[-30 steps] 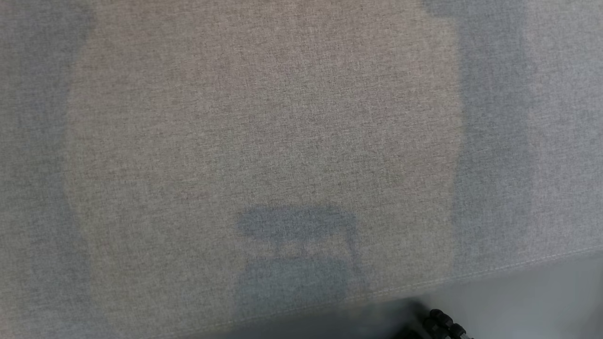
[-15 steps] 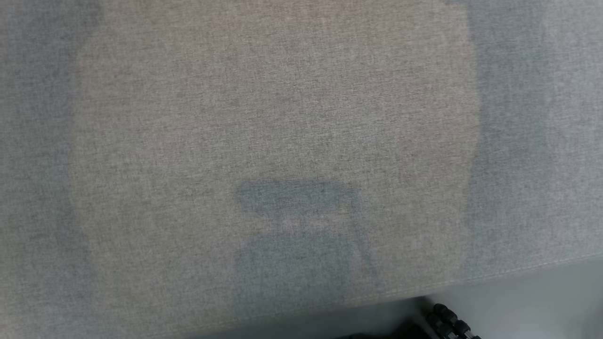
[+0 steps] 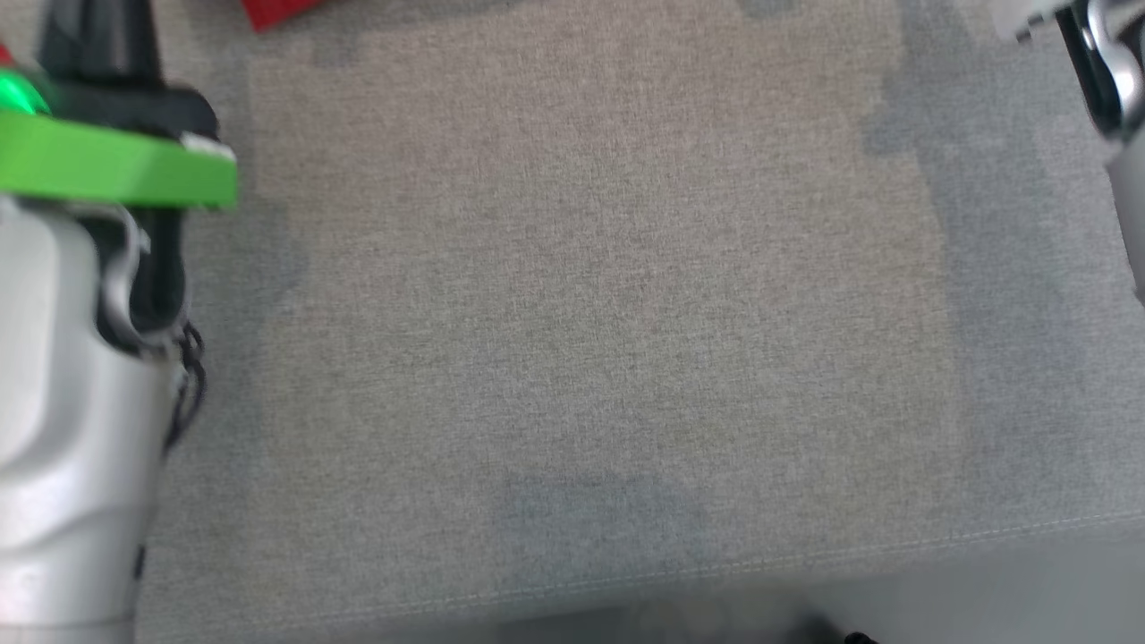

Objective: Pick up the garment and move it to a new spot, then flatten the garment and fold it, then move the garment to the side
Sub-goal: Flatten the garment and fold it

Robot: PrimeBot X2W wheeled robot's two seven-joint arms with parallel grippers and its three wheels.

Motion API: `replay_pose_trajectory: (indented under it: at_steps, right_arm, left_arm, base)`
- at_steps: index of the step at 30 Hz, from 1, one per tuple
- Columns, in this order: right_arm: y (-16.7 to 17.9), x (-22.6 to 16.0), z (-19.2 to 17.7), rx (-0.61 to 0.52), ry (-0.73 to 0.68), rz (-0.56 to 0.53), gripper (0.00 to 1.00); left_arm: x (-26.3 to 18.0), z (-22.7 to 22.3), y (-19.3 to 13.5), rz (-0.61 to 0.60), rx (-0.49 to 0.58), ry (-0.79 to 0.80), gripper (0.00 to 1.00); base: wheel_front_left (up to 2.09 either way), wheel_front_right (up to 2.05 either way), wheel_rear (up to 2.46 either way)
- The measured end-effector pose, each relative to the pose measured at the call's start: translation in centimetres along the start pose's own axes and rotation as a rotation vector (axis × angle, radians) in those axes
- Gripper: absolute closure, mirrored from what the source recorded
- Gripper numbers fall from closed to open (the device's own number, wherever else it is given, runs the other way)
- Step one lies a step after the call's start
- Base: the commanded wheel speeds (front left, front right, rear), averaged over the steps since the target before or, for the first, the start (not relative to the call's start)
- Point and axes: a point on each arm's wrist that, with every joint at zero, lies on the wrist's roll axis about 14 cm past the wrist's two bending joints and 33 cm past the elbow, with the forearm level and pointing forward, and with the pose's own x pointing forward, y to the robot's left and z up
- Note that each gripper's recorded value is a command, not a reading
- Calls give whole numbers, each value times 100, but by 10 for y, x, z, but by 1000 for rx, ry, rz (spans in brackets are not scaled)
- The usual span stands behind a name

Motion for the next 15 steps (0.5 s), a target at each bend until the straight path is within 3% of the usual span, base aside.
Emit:
replay_pose_trajectory:
  at_steps: [6,10,15]
  right_arm:
    - [-22,-51,-24,62,164,-60,100]
    - [0,-95,-50,170,334,-33,100]
    - [23,-144,-50,249,426,-2,100]
  left_arm:
    - [-43,-14,-17,3,22,86,100]
    - [-73,-21,-26,12,47,144,100]
    - [-104,-16,-26,68,72,171,100]
  base:
    - [0,0,0]
    - [0,0,0]
    - [0,0,0]
